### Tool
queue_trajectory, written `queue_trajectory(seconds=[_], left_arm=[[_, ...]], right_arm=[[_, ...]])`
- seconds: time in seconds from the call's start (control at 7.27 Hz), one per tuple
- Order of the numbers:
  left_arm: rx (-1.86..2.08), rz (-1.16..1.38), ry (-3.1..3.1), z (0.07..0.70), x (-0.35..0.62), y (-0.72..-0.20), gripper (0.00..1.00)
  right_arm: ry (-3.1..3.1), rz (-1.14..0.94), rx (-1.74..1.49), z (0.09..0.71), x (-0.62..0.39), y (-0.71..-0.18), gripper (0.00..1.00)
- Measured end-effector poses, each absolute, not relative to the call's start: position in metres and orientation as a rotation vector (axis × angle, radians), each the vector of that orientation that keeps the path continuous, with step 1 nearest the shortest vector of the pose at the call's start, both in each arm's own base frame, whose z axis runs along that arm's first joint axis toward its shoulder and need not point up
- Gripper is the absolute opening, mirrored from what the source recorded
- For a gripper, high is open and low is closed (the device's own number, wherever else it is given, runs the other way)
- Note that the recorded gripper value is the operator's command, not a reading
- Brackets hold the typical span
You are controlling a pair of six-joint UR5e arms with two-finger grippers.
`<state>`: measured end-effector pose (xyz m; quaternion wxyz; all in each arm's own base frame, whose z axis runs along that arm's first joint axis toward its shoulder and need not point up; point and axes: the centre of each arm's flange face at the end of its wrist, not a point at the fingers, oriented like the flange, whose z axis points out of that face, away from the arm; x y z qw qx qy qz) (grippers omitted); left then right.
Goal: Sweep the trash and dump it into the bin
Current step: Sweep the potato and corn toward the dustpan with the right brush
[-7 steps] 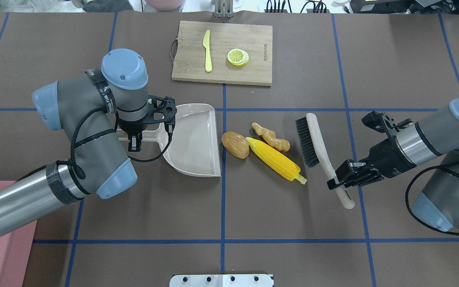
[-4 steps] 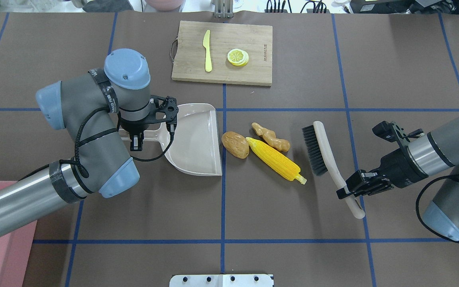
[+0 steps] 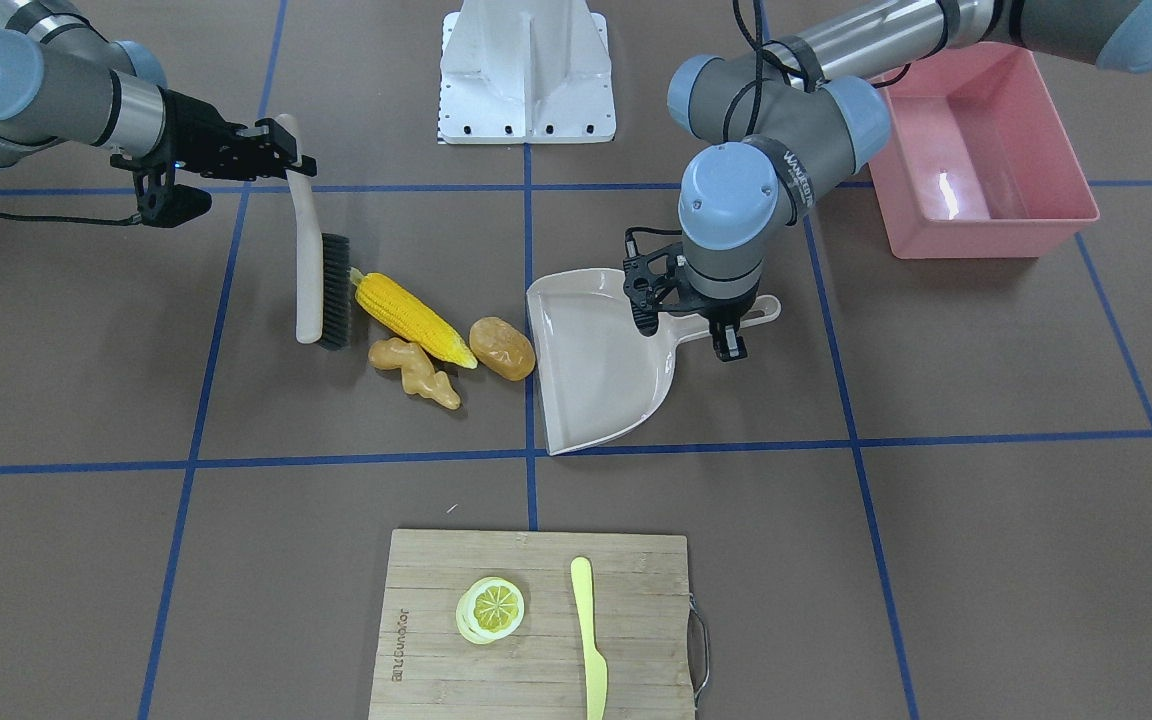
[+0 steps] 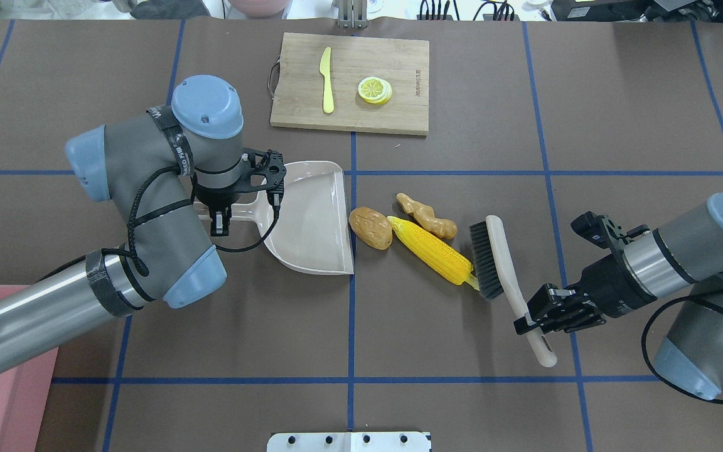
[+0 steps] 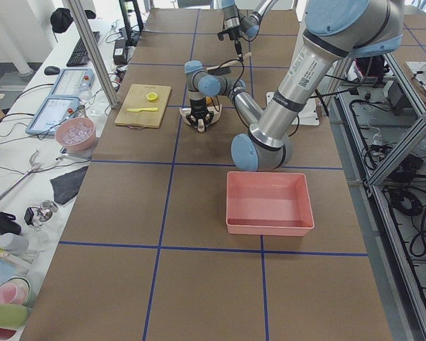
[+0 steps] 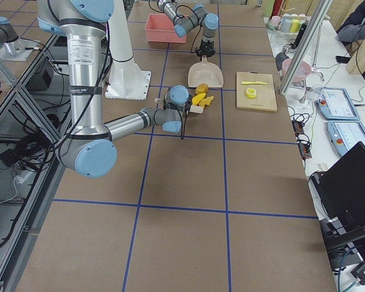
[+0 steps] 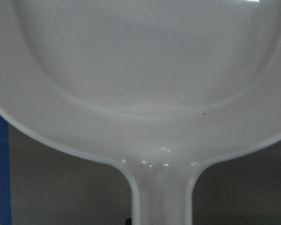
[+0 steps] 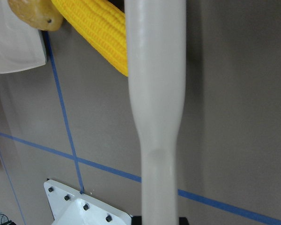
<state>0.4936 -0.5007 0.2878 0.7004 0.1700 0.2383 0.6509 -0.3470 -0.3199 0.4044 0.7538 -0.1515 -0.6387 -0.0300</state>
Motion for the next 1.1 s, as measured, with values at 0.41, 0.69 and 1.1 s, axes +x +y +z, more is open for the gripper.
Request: queue_trajectory(seconds=[0.41, 0.69, 1.1], left_arm=[[0.381, 1.45, 0.531, 0.287, 0.494, -0.501, 0.0], [0.381, 1.45, 0.531, 0.287, 0.494, -0.501, 0.0], [0.381, 1.45, 0.531, 0.287, 0.493, -0.501, 0.0]], right_arm=[[-1.411, -0.049, -0.303, 0.383, -0.382, -0.304, 0.0], [-1.426, -0.054, -0.294, 0.362, -0.402, -0.309, 0.0], [-1.415, -0.044, -0.293, 0.31, -0.44, -0.322, 0.0]])
